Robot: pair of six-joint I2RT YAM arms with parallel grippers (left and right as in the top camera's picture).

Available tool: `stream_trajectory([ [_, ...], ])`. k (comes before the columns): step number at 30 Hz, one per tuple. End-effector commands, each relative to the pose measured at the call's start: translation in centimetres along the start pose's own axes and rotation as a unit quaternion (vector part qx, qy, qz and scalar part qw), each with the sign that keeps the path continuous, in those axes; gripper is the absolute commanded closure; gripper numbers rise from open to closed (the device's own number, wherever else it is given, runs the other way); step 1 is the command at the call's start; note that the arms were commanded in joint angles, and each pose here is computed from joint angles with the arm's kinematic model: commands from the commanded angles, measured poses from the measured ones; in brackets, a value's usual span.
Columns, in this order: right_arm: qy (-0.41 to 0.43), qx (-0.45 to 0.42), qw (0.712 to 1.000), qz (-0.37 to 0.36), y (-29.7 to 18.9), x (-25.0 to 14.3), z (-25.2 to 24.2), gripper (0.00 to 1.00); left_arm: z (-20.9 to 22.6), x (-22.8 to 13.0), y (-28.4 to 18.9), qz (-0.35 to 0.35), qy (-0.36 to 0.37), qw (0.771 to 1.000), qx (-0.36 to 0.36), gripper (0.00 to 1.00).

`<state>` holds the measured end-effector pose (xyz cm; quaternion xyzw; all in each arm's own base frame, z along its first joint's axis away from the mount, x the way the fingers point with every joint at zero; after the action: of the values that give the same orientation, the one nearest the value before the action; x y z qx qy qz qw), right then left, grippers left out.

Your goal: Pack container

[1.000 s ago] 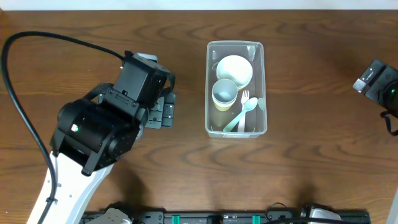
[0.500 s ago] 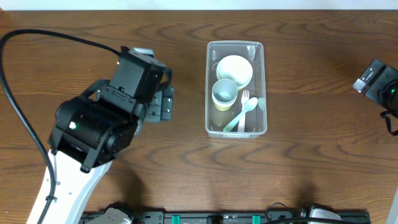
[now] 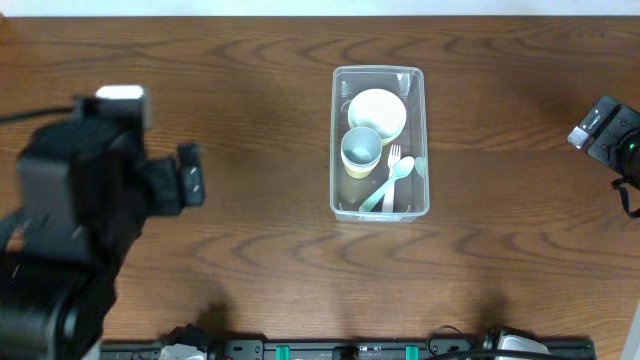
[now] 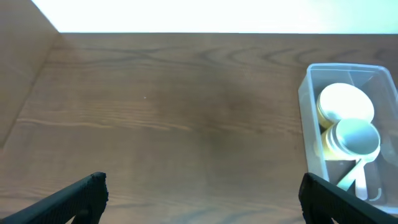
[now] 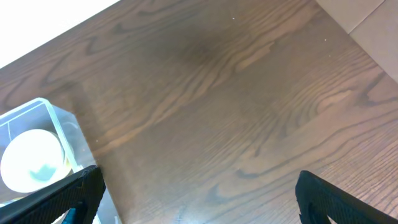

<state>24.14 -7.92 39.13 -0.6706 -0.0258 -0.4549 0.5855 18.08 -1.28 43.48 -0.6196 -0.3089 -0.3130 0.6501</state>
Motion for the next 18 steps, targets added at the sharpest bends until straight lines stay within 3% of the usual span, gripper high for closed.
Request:
stream_trajectory([
  [1,0.01,-0.008,1.0,-0.005,-0.2,0.0,-0.4,0.01,0.5,-1.6,-1.0,-0.006,0.014,1.0,-0.01,0.02],
  [11,0.01,-0.008,1.0,-0.005,-0.2,0.0,-0.4,0.01,0.4,-5.2,1.0,-0.072,-0.001,0.997,-0.022,0.02],
  [18,0.01,-0.008,1.0,-0.005,-0.2,0.0,-0.4,0.01,0.0,-8.6,4.0,-0.072,0.0,0.997,-0.034,0.02],
])
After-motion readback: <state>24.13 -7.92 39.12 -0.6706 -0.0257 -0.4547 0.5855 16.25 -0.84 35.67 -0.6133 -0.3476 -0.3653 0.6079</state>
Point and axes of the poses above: each gripper's point midway between its finger pads, its own y axis out along the fingers, its own z axis along the line the jaws close on, x = y × z, the point moved 7 cm from there along -y, back along the fingers, and after that the axes turned 1 degree about y, right-handed, at the moved point
